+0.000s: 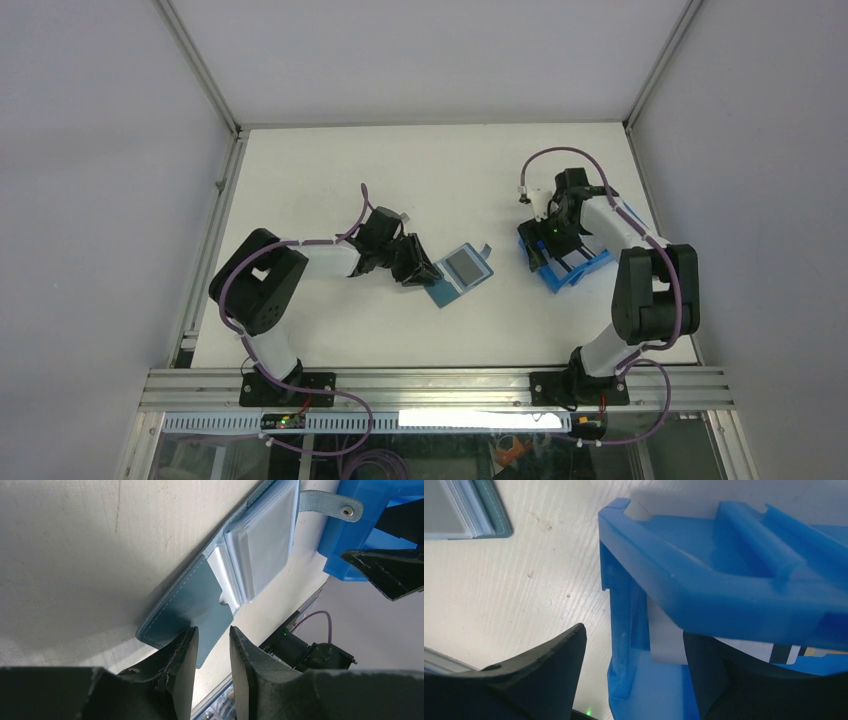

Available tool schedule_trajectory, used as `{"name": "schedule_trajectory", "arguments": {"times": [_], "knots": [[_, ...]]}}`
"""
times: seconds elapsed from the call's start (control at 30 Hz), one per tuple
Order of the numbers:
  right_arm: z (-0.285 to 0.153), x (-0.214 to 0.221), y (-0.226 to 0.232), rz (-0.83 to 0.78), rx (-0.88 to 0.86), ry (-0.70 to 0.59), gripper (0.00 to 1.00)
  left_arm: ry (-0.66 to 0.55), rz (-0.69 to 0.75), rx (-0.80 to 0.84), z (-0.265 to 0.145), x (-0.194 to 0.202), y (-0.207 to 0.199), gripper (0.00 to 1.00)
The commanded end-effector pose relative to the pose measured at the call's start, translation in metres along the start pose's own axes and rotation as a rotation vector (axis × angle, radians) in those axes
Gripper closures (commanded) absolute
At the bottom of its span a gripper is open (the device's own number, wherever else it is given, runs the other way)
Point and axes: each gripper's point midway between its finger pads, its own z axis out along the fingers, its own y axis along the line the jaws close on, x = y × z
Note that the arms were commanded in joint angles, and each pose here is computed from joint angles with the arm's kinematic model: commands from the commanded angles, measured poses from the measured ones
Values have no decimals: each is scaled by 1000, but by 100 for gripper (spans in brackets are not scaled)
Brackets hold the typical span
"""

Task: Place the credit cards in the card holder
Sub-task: Move the storage box to the center of the board.

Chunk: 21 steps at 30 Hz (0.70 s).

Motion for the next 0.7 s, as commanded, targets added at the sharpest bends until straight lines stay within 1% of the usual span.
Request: {"name": "schedule_trajectory", "arguments": {"times": [0.0, 0.13, 0.2, 0.27, 0.33, 0.43, 0.47, 0.5, 0.6, 0.63, 0.67], "knots": [[0, -15, 2, 30, 3, -59, 29, -9, 37, 70, -3, -7, -21, 69], [-4, -19, 17, 35, -44, -74, 38, -13, 32, 73, -3, -9, -22, 69], [-3, -16, 21, 30, -42, -57, 39, -14, 31, 74, -3, -9, -22, 69], [1, -13, 18, 22, 0, -41, 37, -13, 28, 76, -2, -9, -23, 69], [3, -11, 13, 15, 47, -29, 33, -15, 26, 78, -2, -9, -23, 69], [7, -9, 13, 16, 52, -9, 32, -18, 23, 79, -3, -9, -23, 70], [8, -10, 15, 16, 39, -8, 34, -20, 22, 79, -3, -10, -23, 70], [8, -10, 18, 15, 24, -7, 40, -19, 20, 80, -3, -9, -23, 70], [4, -16, 25, 18, -14, -25, 61, -22, 17, 80, -3, -9, -22, 70], [2, -18, 27, 19, -22, -31, 67, -24, 17, 79, -4, -9, -22, 70], [-1, -21, 28, 19, -27, -42, 70, -24, 17, 79, -4, -9, -22, 70]]}}
